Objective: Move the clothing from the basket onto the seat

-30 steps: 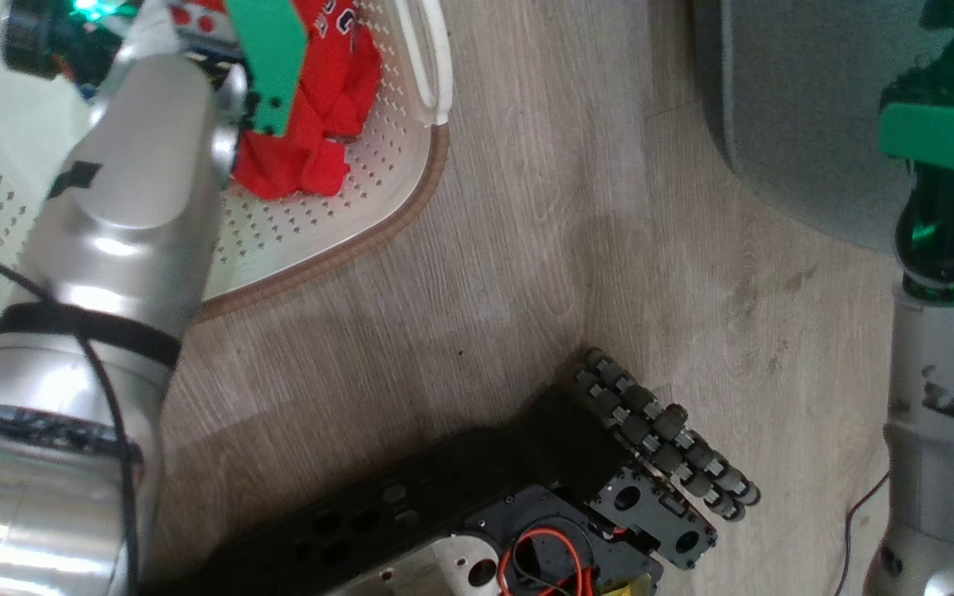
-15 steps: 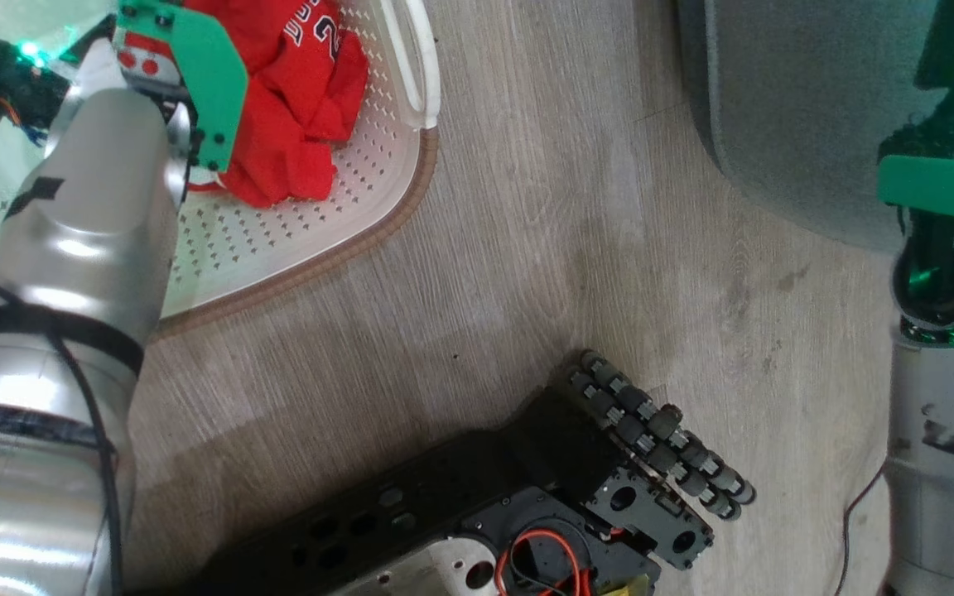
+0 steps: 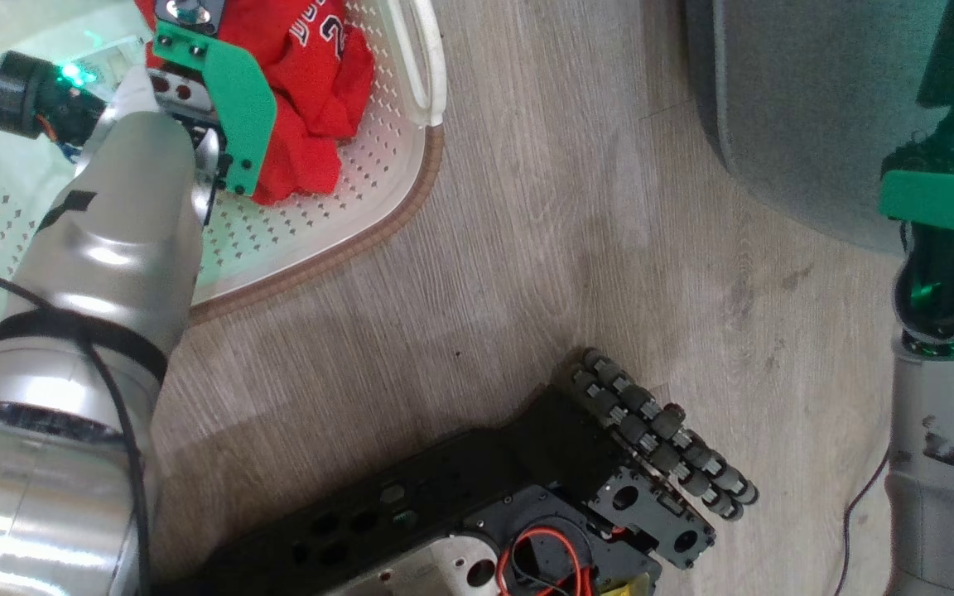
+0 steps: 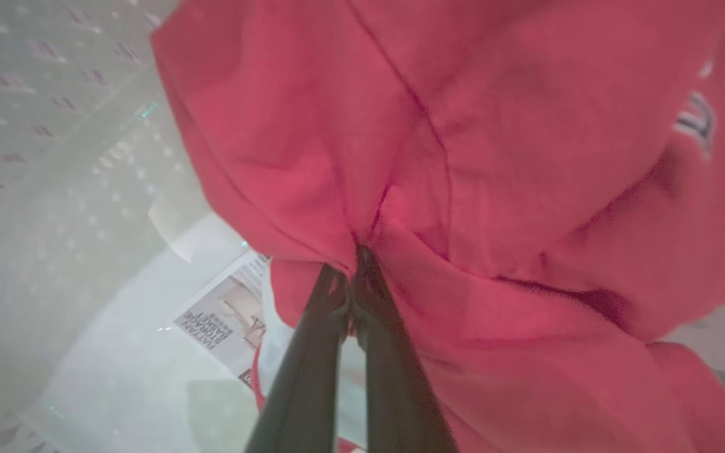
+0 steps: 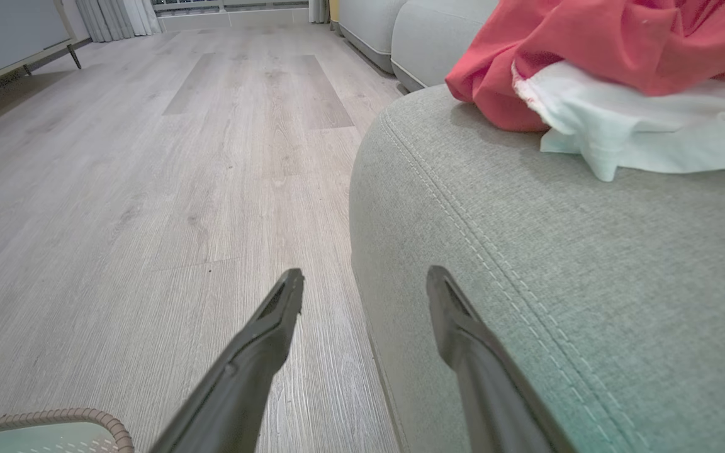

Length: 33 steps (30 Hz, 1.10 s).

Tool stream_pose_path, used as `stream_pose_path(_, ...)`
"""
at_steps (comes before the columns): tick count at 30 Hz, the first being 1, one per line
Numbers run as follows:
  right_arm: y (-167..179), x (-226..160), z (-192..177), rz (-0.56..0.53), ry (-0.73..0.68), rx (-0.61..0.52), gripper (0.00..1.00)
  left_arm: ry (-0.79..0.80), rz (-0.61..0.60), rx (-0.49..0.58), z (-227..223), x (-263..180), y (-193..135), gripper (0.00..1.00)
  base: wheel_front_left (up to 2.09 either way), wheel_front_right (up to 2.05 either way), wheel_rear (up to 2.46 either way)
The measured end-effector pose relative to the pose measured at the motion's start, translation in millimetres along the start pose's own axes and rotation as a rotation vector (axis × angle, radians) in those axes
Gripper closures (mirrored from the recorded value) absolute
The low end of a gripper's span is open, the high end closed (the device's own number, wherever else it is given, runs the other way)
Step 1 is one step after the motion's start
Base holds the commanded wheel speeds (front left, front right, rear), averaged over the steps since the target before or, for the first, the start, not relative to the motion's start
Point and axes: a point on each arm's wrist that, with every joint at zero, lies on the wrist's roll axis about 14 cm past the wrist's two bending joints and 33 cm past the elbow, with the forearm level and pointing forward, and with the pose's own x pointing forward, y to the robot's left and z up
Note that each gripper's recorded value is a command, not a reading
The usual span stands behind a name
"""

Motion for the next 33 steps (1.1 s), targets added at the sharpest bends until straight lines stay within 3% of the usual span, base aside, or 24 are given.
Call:
stream_pose_path(6,-1,-1,-4,-0.006,0.009,-0.001,0.0,-0.078,-0.046,-0.042,13,-2,-8,1.0,0.0,0.0,0.0)
stream_pose_path(13,7,10,-1,0.012,-0.014,0.005,0.0,-0.311,-0.037,-0.062,72,-19,10,1.0,0.0,0.0,0.0)
stream_pose_path(16,11,13,5,0.022,-0.033,-0.014,0.0,-0.353,-0.038,-0.073,78,-35,17,1.0,0.0,0.0,0.0)
stream_pose_path(24,20,0,25,0.03,-0.059,-0.027,0.0,-0.488,-0.001,-0.131,87,-111,41,1.0,0.0,0.0,0.0)
stream_pose_path(33,34,-36,55,0.068,-0.073,-0.047,0.0,-0.687,0.097,-0.216,98,-227,49,1.0,0.0,0.0,0.0)
